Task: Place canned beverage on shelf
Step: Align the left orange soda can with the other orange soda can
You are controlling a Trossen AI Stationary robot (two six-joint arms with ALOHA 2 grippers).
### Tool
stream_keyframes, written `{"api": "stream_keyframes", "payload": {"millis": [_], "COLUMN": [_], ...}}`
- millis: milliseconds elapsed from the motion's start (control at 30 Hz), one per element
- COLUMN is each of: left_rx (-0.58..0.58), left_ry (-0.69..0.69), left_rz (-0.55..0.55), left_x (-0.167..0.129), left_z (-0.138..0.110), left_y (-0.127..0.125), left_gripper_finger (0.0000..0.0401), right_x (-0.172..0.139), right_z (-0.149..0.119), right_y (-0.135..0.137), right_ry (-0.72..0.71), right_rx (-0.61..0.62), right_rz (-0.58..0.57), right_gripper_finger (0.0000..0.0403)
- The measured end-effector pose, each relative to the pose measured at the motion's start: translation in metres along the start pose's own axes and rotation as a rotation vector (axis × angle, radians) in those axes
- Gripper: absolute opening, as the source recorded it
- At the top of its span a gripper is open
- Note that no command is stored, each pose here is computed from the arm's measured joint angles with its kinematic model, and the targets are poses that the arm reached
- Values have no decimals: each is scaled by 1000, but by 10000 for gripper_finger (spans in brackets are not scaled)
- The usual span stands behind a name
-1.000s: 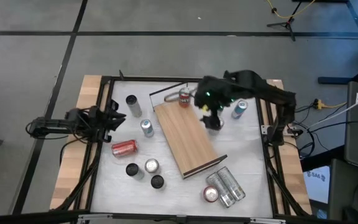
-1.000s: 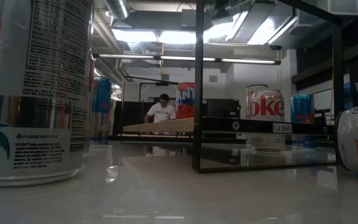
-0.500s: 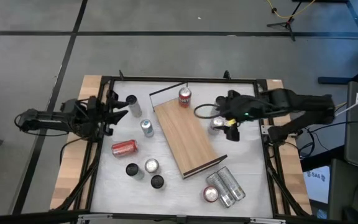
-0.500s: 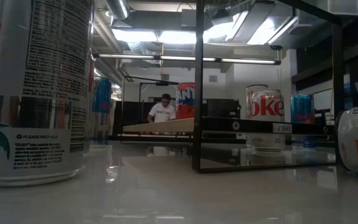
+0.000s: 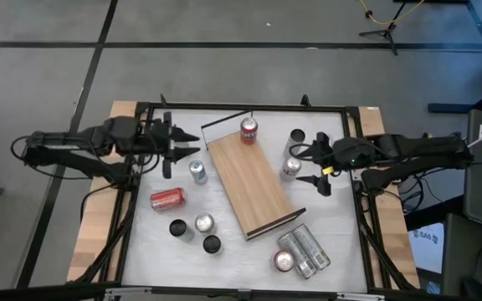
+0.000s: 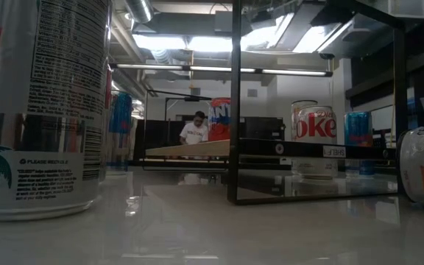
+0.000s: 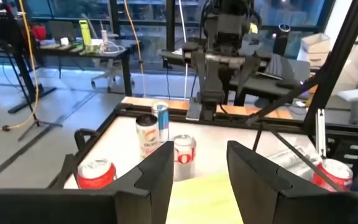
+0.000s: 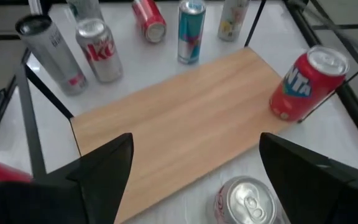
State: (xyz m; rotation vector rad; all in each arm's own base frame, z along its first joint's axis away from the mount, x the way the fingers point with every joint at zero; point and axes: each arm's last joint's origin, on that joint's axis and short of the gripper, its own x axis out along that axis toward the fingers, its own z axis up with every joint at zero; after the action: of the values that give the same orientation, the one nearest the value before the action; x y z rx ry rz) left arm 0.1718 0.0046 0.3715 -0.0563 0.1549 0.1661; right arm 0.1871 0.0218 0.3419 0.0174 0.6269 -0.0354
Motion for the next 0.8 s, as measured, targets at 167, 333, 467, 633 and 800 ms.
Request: {"api": "stream_keyframes", "payload": {"millis": [167, 333, 467, 633, 800], "left_rx": [-6, -4, -5, -3, 6], "left_ry": [7, 5, 5, 18, 57], "left_rz": [-1, 23, 32, 33, 69], "left_x": [7, 6, 6, 9, 12], "left_z": [2, 2, 2, 0, -4], "left_y": [-1, -1, 0, -1, 0], "left_gripper_finger": [141, 141, 144, 172, 228], "right_x": [5, 6, 6, 6, 6], "right_z": [-3, -3, -3, -3, -3], "right_y": [0, 0, 0, 0, 0], "right_ry": [17, 18, 18, 18, 17], "right_rx": [-3, -3, -4, -4, -4], "right_rz": [-1, -2, -2, -2, -2], "right_gripper_finger": [342, 342, 342, 342, 342]}}
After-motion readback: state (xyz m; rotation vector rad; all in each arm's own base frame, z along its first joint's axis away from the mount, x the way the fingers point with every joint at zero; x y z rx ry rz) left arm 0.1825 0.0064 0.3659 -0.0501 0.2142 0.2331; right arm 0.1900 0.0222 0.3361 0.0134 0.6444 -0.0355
